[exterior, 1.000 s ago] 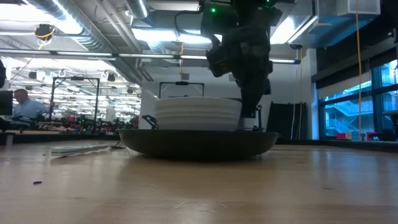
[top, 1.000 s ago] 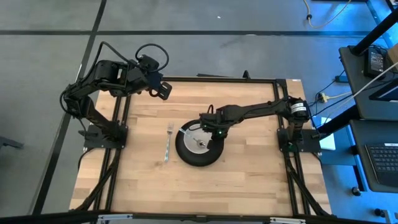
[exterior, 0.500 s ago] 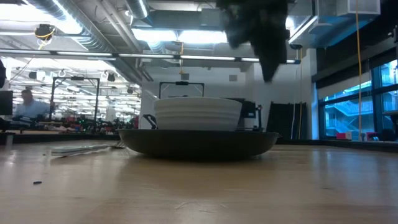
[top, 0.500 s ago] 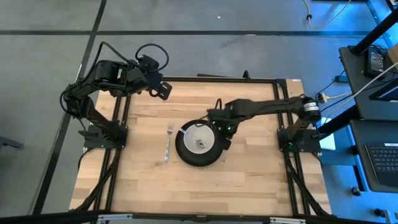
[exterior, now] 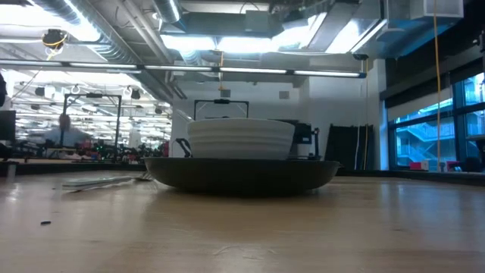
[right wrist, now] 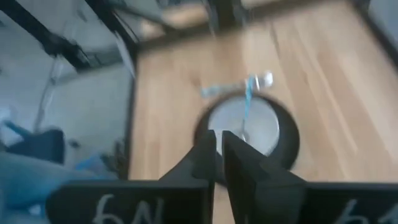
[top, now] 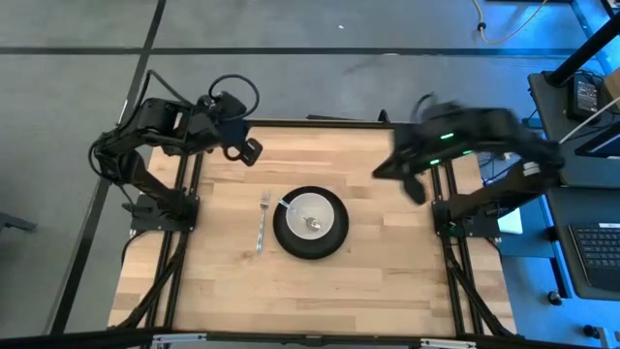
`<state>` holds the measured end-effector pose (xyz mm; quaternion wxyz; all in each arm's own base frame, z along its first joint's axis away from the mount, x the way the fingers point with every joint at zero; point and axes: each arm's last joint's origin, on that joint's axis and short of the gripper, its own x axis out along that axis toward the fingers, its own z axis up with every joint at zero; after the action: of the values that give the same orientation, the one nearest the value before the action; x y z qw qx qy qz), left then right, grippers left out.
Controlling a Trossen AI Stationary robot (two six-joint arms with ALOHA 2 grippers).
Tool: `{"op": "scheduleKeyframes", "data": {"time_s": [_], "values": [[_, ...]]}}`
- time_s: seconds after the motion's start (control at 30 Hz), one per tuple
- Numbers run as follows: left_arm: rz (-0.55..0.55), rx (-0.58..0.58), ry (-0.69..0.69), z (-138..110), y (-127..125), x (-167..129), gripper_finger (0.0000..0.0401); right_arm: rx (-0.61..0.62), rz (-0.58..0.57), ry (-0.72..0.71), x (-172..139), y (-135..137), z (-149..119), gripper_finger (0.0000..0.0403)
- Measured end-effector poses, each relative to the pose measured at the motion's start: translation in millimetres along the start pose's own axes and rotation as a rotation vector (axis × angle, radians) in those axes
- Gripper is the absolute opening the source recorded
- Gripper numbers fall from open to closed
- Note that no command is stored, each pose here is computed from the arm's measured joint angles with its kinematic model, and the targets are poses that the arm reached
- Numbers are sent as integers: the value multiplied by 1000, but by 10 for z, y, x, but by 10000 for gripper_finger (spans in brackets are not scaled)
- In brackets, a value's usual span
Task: Pick and place plate/cup/fork/spoon on tray
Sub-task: Return to Home Position
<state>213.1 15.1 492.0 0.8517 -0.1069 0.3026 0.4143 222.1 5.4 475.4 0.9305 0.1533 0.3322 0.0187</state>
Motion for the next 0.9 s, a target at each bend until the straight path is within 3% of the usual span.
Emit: {"op": "scheduleKeyframes", "data": {"time_s": [0.17,0.33,0.5,0.73,0.9], "values": [[-34,12,-11,-30,-2,-85,14,-29,57,-196,-627,83,-13,34],[-23,17,-89,-54,14,-221,14,-99,84,-320,-986,108,-96,34],[-87,22,-167,-75,123,-442,14,-112,91,-355,-1168,105,-190,35],[-194,39,-219,-176,257,-717,14,-226,69,-355,-1255,94,-267,36],[-209,-3,-310,-231,496,-919,14,-209,75,-391,-1373,92,-323,36]]}}
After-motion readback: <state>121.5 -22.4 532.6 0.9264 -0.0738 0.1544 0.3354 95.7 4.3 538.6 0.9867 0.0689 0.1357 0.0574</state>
